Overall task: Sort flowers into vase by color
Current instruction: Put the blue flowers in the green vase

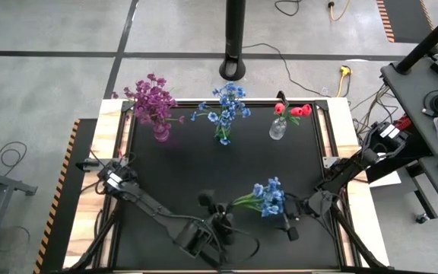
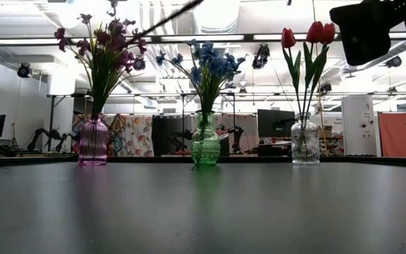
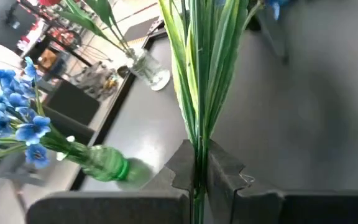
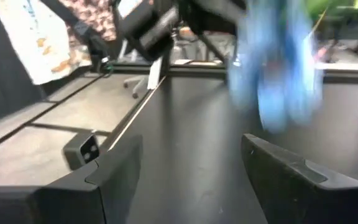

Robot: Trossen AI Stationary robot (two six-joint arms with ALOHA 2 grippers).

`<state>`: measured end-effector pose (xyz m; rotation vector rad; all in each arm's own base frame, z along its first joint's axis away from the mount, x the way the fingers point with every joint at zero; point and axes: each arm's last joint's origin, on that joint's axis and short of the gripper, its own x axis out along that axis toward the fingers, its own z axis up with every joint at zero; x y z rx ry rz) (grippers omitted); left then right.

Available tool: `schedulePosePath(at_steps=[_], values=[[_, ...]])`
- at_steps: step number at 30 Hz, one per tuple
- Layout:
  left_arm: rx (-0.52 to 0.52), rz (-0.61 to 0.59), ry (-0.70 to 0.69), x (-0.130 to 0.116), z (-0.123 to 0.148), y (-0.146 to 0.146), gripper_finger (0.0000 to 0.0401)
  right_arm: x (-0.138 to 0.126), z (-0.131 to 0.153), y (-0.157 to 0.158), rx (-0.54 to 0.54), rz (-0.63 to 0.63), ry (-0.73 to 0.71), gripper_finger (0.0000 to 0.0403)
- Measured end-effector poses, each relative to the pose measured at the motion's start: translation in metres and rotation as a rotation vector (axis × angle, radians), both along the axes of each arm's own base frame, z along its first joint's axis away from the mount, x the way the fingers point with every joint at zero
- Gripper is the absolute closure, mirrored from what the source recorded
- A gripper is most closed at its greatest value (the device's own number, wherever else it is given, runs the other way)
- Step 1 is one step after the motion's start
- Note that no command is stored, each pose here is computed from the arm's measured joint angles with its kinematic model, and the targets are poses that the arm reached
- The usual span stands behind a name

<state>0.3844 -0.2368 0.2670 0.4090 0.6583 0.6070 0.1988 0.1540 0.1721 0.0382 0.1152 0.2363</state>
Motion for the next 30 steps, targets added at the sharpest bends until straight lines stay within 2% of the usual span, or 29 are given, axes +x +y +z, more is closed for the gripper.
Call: schedulePosePath(at_steps=[4, 8, 11, 13, 18, 23, 26, 30], values=[[0.000, 0.023, 0.001, 0.004, 0.002, 0.011, 0.0399, 0.002, 0.003, -0.001, -0.043, -0.076, -0.024, 0.0138], [-0.063, 0.043, -0.154, 0.009, 0.020, 0.005, 0.0399, 0.001, 0.007, -0.002, -0.077, -0.073, -0.045, 0.0138], [-0.039, 0.019, -0.255, 0.012, 0.022, -0.010, 0.0399, -0.001, 0.005, -0.001, -0.122, -0.032, -0.051, 0.0138], [-0.012, 0.003, -0.265, 0.014, 0.016, -0.014, 0.0399, -0.001, 0.005, -0.001, -0.144, -0.011, -0.056, 0.0138], [0.008, 0.037, -0.227, 0.026, -0.011, 0.005, 0.0399, -0.001, 0.007, -0.002, -0.148, -0.021, -0.083, 0.0138], [-0.062, 0.007, -0.102, 0.032, -0.027, 0.024, 0.0399, 0.000, 0.007, -0.006, -0.189, -0.083, -0.089, 0.0143], [-0.038, 0.000, -0.050, 0.026, -0.023, 0.024, 0.0399, -0.003, 0.001, -0.009, -0.177, -0.084, -0.068, 0.0149], [0.005, 0.005, -0.003, 0.006, -0.003, 0.026, 0.0399, -0.009, -0.010, -0.016, -0.170, -0.145, -0.029, 0.0155]])
